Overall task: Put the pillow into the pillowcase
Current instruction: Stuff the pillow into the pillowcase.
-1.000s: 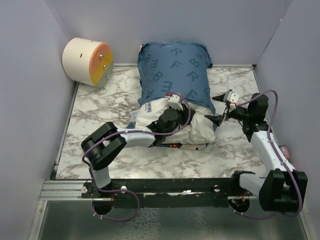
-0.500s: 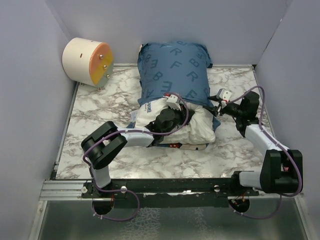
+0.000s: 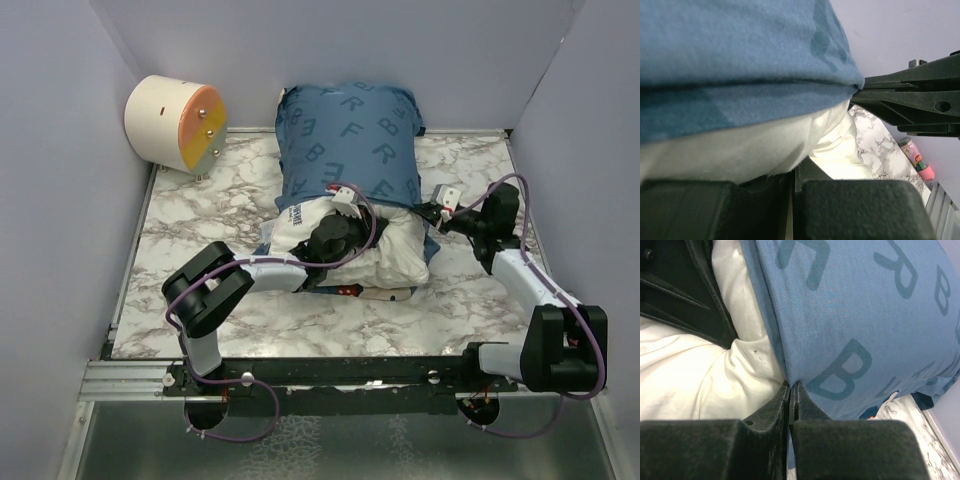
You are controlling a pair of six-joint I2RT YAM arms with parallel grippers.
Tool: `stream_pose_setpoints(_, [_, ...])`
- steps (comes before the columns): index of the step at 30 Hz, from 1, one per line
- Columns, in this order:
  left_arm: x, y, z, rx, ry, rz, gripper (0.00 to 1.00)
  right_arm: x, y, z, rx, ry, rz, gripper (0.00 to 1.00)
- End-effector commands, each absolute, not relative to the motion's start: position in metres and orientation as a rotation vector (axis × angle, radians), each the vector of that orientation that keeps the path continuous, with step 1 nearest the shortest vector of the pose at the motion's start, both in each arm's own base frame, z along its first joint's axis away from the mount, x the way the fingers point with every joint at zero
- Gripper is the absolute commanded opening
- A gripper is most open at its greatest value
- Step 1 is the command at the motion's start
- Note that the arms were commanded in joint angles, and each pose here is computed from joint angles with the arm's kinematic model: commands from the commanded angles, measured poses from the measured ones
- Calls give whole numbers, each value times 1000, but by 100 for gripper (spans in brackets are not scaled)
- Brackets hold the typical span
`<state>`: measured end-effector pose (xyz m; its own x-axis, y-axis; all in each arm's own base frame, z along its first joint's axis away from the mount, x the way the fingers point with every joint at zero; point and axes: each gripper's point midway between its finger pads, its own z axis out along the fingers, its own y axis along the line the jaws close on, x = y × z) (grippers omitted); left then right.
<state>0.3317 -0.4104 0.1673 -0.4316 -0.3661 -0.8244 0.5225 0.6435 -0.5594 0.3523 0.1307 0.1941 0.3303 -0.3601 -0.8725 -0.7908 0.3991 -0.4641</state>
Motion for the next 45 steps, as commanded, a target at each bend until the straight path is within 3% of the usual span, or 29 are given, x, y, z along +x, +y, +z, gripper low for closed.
stream_pose_setpoints(1, [367,-384,154,87,1761,-838,7,332,145,186,-1237,1307,578,1])
stream_pose_setpoints(4, [372,-385,176,114,1659,-838,7,330,146,190,-1263,1308,589,1])
stream_pose_setpoints(10, [386,-379,214,145,1430,-756,5,264,176,219,-1401,1070,848,1])
stream_pose_setpoints(15, [395,-383,236,188,1272,-702,4,236,199,215,-1501,1046,999,1])
stream_pose_setpoints(29, [429,-355,261,24,1113,-465,2,184,219,212,-1533,1074,1257,1])
stream_pose_setpoints(32, [415,-352,282,7,1025,-535,2,175,217,225,-1535,1055,1230,1])
stream_pose_setpoints(38, [333,-374,325,179,866,-681,1,160,215,256,-1517,994,1183,1])
stream_pose_setpoints(45, [323,-371,273,228,978,-697,2,193,211,249,-1491,1100,1085,1])
